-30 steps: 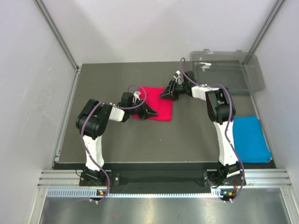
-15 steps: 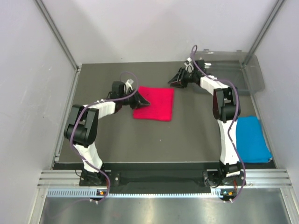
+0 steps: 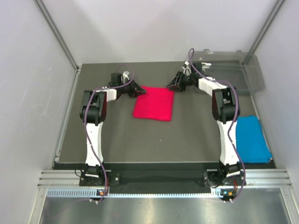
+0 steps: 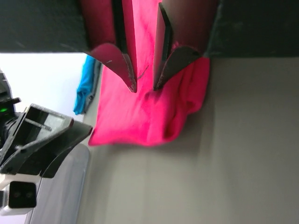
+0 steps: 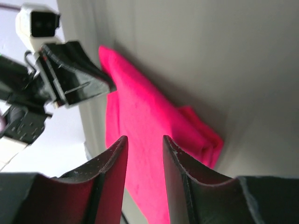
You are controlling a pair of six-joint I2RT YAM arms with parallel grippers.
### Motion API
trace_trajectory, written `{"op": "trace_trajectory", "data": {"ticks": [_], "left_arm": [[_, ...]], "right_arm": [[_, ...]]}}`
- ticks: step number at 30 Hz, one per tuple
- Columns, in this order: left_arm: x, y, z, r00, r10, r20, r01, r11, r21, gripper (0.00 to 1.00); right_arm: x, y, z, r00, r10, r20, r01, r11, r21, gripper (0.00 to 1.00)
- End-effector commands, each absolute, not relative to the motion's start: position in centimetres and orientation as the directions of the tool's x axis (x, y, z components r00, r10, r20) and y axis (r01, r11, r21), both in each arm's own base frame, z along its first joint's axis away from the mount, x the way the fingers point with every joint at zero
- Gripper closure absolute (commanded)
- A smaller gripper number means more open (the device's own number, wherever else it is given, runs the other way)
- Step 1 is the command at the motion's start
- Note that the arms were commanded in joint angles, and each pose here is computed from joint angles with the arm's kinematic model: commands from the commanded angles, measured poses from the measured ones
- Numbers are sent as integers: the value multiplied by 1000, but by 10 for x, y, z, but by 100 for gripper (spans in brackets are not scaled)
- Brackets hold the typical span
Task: Fold and stack the t-shirts
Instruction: Fold the tshirt, then neatly place the folded tshirt to the corner
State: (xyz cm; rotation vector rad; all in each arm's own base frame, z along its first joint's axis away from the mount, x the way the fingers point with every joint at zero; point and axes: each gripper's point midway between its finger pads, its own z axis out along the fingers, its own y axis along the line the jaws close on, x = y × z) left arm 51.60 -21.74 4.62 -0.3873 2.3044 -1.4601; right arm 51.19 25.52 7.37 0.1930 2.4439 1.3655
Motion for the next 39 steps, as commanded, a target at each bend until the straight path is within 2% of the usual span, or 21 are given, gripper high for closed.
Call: {"op": "trace_trajectory", "data": {"ticks": [1,6,7,8,13,15,17,18,19,21,27,28,29,30,32,33,34,35,36,37,39], "left_arm": [[532,-205,45,-870,-429,-243,6,484,-875,74],[535,-187,96,-837,-394,-380,91,584,-807,73],[525,-184,97,-850,-383,-362,60,611,-789,72],[521,-180,104,-848,-356,-393,87,638,-765,72],[453,-173,141,-850,-324,-415,68,714,-697,68],[431,-166,169,-805,-355,-475,44,763,-645,66],[401,-157,157,-799,-407,-442,-55,783,-620,65],[387,-154,176,-769,-433,-470,-52,775,-630,57],[370,-155,164,-778,-443,-446,-83,776,-626,54],[356,-158,184,-742,-485,-464,-67,742,-668,31],[314,-167,183,-797,-452,-402,-33,696,-718,15],[309,-169,184,-800,-459,-387,-35,678,-734,14],[299,-170,181,-804,-490,-338,-71,643,-762,13],[298,-172,184,-797,-508,-327,-69,614,-787,12],[280,-170,174,-769,-593,-237,-162,540,-826,2],[283,-168,181,-732,-633,-250,-143,502,-853,2],[282,-165,179,-688,-700,-191,-200,436,-877,2],[279,-162,192,-647,-737,-193,-167,384,-908,2],[270,-159,167,-629,-764,-143,-218,350,-911,2],[274,-161,184,-604,-788,-120,-166,271,-948,1],[268,-165,188,-617,-778,-119,-161,272,-949,1]], "right_arm": [[537,238,82,-911,283,-298,-83,584,808,64],[540,230,113,-899,234,-370,-138,651,746,63],[537,228,119,-897,224,-381,-148,660,736,63],[530,224,119,-898,203,-390,-155,684,713,63],[482,219,158,-864,97,-494,-258,758,600,63],[456,210,164,-854,68,-515,-273,785,556,62],[432,200,167,-851,51,-523,-273,808,522,62],[422,198,168,-851,40,-523,-276,814,511,62],[414,196,169,-852,31,-523,-277,821,499,61],[394,191,175,-836,9,-548,-289,843,454,61],[351,186,187,-792,-82,-605,-338,884,322,55],[346,179,184,-786,-98,-610,-326,904,275,51],[339,180,196,-755,-110,-647,-343,907,245,37],[336,176,199,-741,-117,-662,-339,915,218,1],[331,164,206,-701,-108,-705,-321,930,177,0],[332,160,207,-692,-86,-717,-301,937,177,0],[328,150,204,-701,-18,-713,-226,954,197,0],[328,141,202,-709,37,-704,-166,962,218,0],[326,136,200,-722,67,-689,-141,960,241,0],[319,136,196,-745,58,-664,-195,933,301,0],[312,137,190,-769,63,-637,-222,907,358,0]]}}
